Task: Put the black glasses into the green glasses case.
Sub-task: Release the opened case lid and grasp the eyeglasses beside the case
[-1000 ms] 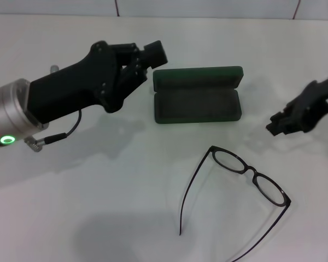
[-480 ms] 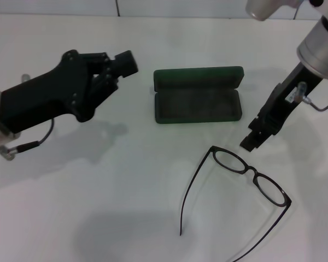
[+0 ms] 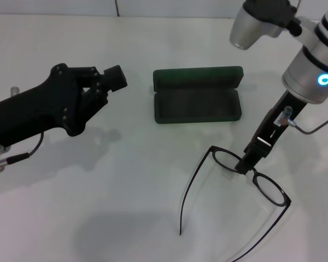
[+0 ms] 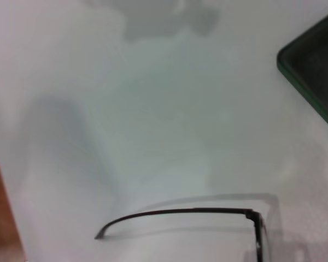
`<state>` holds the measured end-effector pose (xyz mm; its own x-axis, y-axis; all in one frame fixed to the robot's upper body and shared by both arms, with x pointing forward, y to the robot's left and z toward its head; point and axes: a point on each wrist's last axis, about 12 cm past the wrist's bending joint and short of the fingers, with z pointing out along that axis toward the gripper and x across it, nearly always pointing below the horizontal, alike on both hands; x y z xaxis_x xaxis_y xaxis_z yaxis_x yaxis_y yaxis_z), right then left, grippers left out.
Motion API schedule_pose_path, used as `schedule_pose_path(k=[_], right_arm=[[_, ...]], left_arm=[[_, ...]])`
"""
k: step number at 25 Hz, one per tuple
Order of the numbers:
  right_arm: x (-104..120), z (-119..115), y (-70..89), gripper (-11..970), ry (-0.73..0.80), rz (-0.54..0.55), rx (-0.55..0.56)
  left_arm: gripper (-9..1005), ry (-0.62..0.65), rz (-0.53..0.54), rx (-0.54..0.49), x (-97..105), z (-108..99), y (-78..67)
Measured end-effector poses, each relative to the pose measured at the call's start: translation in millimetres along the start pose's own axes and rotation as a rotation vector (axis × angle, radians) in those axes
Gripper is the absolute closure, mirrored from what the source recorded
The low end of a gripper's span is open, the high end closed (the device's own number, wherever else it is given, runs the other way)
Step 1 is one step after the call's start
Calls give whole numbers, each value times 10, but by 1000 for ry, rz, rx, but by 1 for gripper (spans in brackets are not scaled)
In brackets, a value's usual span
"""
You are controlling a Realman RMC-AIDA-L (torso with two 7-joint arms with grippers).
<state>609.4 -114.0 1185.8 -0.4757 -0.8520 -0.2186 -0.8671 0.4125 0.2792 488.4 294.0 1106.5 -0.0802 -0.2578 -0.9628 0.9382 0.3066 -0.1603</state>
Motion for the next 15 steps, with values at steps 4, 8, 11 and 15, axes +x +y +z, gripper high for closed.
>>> schedule_pose_path(k=[4,8,11,15], right_arm=[[-5,28,2,475,2,11,4],[7,89,2,474,12,18,6],[12,165,11,474,36,19,20],[21,223,2,474,49,25,41]], left_arm=[[977,9,2,2,12,-5,-6],[977,10,2,4,26,2,-15],[977,14,2,6,42,5,-26],[977,18,0,8,54,6,-33]])
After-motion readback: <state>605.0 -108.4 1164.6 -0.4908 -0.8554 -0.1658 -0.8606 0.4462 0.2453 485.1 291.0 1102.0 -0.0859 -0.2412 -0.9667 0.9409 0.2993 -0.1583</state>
